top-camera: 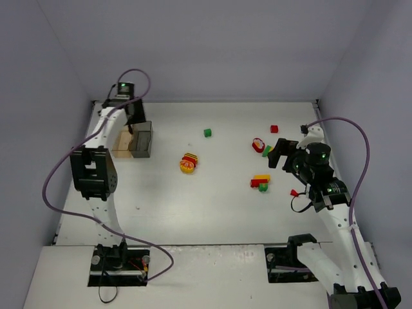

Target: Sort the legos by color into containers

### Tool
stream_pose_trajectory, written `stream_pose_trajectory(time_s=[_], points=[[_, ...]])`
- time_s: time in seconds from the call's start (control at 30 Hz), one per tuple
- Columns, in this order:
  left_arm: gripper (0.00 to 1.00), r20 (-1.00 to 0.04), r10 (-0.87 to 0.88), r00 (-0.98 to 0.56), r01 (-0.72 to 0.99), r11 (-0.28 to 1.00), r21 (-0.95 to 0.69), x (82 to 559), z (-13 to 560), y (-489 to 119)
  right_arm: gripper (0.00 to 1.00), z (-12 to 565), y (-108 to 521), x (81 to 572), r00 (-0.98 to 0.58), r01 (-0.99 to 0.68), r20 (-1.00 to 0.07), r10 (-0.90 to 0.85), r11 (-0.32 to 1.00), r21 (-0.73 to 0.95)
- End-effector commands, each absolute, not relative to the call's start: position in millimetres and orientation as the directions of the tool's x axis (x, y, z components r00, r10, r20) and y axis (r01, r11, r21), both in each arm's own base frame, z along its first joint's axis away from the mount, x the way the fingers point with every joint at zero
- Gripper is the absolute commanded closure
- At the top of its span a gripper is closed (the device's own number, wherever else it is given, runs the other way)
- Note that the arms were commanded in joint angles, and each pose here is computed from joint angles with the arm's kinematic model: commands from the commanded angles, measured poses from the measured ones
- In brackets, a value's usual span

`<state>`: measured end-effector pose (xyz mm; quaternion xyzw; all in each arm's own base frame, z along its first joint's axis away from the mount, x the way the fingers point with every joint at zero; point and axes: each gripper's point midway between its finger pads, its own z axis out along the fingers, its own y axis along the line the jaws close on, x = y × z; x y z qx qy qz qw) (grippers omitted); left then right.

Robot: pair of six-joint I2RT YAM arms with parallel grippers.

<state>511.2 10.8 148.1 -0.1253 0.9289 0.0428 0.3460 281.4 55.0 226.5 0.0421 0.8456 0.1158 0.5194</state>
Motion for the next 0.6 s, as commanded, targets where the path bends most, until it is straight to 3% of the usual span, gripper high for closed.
stream_pose_trajectory(time_s=[0.0,0.13,0.3,0.57], points=[[0.35,-0.763,-0.148,-0.63,-0.086,0.989,-0.121,518.1,208.2,-108.8,0.0,239.7,55.9,290.2,-0.408,-0.059,-0.892,0.194,0.97,0.237],[0.25,-0.769,-0.11,-0.629,0.018,0.988,-0.156,521.5,200.0,-192.4,0.0,242.7,55.3,292.4,-0.406,-0.055,-0.893,0.196,0.97,0.238],[0.22,-0.754,-0.092,-0.651,0.071,0.981,-0.181,534.6,172.8,-268.1,0.0,250.8,56.4,297.8,-0.399,-0.064,-0.898,0.186,0.971,0.229],[0.22,-0.766,-0.084,-0.637,0.077,0.982,-0.172,552.7,128.8,-308.9,0.0,257.1,56.7,295.7,-0.386,-0.069,-0.903,0.189,0.97,0.233]])
